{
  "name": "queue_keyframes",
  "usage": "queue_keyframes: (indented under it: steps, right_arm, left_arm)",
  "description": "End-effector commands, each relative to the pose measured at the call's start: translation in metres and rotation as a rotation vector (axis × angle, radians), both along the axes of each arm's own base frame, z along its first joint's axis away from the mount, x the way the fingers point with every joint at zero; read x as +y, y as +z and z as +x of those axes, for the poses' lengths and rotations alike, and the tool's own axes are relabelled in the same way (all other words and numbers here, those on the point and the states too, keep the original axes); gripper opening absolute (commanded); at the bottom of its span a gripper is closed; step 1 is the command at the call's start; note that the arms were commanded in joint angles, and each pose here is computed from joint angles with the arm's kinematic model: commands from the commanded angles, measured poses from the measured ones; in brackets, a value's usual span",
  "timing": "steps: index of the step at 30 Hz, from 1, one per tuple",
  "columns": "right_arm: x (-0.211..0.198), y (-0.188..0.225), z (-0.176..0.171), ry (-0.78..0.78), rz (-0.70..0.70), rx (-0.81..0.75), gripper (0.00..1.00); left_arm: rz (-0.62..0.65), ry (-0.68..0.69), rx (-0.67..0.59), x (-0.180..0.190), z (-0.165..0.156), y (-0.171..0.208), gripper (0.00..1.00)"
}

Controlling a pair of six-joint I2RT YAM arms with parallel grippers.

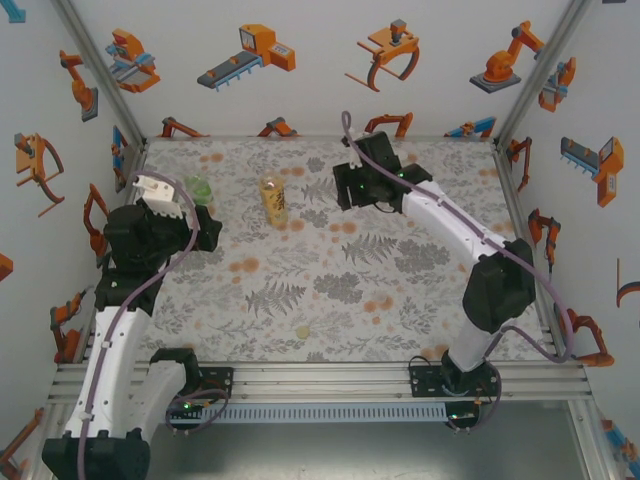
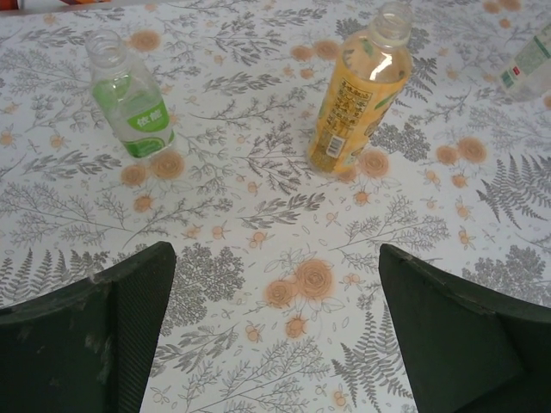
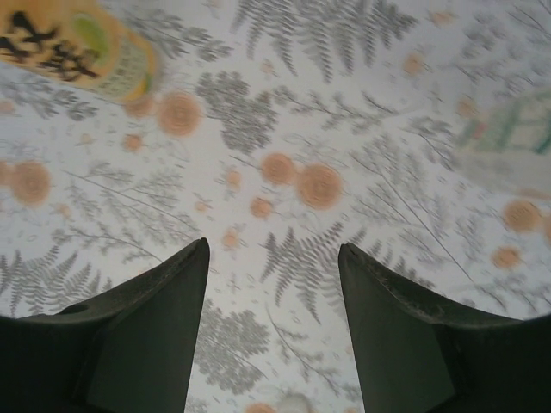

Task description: Screw on the bottle caps

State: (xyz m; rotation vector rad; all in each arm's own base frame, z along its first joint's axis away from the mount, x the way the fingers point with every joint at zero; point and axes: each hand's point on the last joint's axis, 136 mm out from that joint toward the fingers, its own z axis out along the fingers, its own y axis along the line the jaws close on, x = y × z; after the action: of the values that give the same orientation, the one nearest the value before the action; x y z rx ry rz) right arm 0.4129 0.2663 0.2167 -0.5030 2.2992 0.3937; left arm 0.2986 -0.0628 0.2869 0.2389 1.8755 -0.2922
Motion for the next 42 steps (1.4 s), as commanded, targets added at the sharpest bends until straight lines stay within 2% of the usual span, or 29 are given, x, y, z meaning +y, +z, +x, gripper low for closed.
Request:
queue_keyframes:
  steps: [1, 13, 16, 18, 20, 33, 42]
  right_arm:
    - [0.038, 0.042, 0.008, 0.068, 0.188, -0.158, 0.58]
    - [0.136, 0.04, -0.001, 0.328, 0.39, -0.35, 0.64]
    - [0.152, 0.036, 0.003, 0.351, 0.43, -0.39, 0.71]
    - [0.16, 0.034, 0.008, 0.359, 0.454, -0.42, 0.82]
    - [0.166, 0.032, 0.013, 0.362, 0.47, -0.447, 0.85]
    - [0.191, -0.006, 0.04, 0.376, 0.432, -0.466, 0.79]
    - [0.196, -0.005, 0.049, 0.381, 0.415, -0.507, 0.76]
  left_arm:
    - [-0.035, -0.011, -0.023, -0.002, -0.007, 0.003, 0.94]
    - [-0.013, -0.038, -0.03, -0.005, -0.014, 0.002, 0.94]
    - [-0.015, -0.04, -0.043, -0.005, -0.016, 0.004, 0.94]
    - [-0.014, -0.046, -0.047, -0.006, -0.017, 0.005, 0.94]
    - [-0.009, -0.044, -0.044, -0.005, -0.017, 0.004, 0.94]
    - [0.023, -0.024, -0.043, 0.0, -0.017, 0.0, 0.93]
    - [0.029, -0.026, -0.025, -0.001, -0.014, -0.005, 0.93]
